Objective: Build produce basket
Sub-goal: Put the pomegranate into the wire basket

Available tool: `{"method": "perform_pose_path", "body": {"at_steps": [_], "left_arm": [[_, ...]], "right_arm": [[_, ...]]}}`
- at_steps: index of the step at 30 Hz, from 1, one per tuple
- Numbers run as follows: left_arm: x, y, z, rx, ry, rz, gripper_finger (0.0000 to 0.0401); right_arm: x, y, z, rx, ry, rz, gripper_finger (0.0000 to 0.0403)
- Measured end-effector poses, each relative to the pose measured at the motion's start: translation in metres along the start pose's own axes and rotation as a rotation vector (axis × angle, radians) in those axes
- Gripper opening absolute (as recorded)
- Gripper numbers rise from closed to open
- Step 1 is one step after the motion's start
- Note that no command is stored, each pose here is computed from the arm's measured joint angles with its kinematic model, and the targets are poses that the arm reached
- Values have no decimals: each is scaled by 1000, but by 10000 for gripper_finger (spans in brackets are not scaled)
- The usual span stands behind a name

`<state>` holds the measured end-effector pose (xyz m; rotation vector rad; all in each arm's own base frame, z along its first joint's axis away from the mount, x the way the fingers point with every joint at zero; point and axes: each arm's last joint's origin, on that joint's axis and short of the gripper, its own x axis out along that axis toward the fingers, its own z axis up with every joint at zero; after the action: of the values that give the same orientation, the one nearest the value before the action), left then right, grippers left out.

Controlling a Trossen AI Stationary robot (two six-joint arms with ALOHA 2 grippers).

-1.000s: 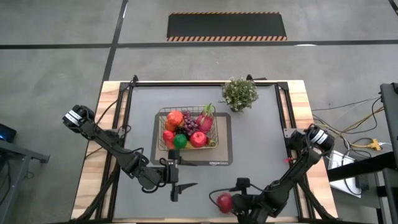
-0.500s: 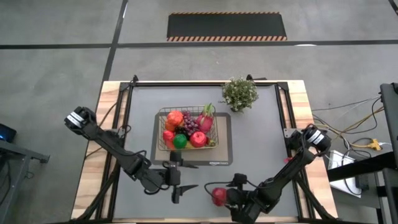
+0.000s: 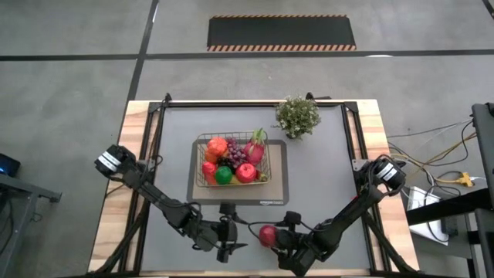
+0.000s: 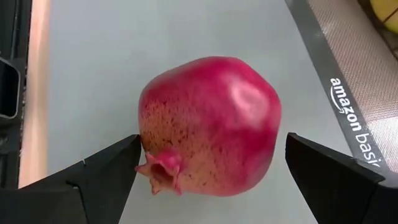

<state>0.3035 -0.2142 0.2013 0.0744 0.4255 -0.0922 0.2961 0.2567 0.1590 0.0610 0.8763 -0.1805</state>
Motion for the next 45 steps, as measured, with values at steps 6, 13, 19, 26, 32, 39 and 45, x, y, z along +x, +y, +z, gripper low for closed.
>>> {"method": "perform_pose_path", "body": {"at_steps": [6, 13, 19, 26, 32, 39, 45], "left_arm": [[0, -1, 0, 0, -4, -1, 295], [-2, 0, -2, 9, 4, 0, 295], [-3, 1, -2, 32, 0, 14, 295], [-16, 4, 11, 136, -35, 9, 295], [-41, 15, 30, 265, -61, 89, 295], [-62, 26, 43, 364, -77, 162, 295], [-70, 34, 32, 405, -75, 177, 295]], "right_arm": [[5, -6, 7, 19, -6, -14, 369], [9, -9, 12, 35, -22, -14, 315], [10, -11, 15, 30, -24, -17, 274], [5, -14, 18, 30, -2, 6, 259], [-12, -20, 28, 60, 23, 68, 256], [-32, -34, 43, 153, 92, 163, 256], [-54, -48, 52, 169, 94, 169, 245]]}}
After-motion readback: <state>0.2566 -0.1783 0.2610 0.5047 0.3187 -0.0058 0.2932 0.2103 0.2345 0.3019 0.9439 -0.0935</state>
